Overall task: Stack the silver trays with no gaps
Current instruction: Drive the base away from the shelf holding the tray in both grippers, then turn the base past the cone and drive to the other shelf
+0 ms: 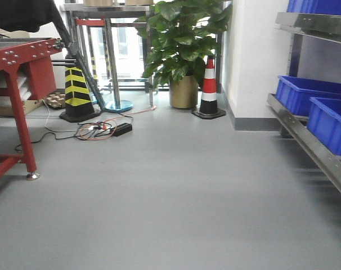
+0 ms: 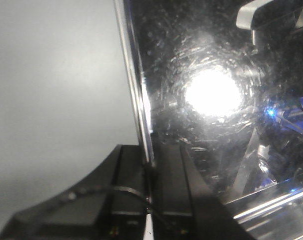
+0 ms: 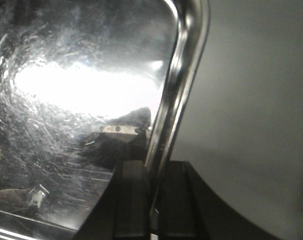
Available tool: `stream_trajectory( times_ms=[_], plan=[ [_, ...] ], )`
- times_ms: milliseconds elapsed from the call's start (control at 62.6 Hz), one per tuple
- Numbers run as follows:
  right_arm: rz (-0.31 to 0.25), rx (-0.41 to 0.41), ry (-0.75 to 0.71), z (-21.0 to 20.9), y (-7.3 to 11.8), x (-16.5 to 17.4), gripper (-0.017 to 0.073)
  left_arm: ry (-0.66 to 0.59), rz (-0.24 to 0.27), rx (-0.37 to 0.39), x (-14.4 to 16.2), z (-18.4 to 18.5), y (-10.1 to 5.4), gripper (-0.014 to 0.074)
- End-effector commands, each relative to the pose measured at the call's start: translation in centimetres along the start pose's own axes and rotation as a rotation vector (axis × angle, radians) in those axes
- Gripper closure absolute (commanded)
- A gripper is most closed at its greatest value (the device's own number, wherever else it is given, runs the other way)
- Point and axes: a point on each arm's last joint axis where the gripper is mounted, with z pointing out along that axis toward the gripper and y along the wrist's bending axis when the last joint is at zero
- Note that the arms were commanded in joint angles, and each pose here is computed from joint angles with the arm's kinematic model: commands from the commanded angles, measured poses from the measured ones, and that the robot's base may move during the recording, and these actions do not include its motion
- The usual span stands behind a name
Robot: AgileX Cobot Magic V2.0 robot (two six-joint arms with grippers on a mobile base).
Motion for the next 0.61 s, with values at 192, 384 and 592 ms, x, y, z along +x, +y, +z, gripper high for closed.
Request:
stream_trajectory(
  times_ms=[192,384,592],
  plan=[
    [-0.041,0.023,-0.097,-1.97,-0.47,-0.57,0.0494,-0.085,0.013,0.02,-0.41,-2.29,0.14,0.0635],
    [-0.041,0.023,-0.097,-1.97,-0.47,-0.57,0.0494,-0.085,0.013,0.02,-0.41,-2.29,0.14,0.0634],
    [-0.041,0.023,-0.097,-1.97,-0.47,-0.57,0.0494,-0.085,0.013,0.02,-0.41,-2.29,0.14,0.0635]
  ],
)
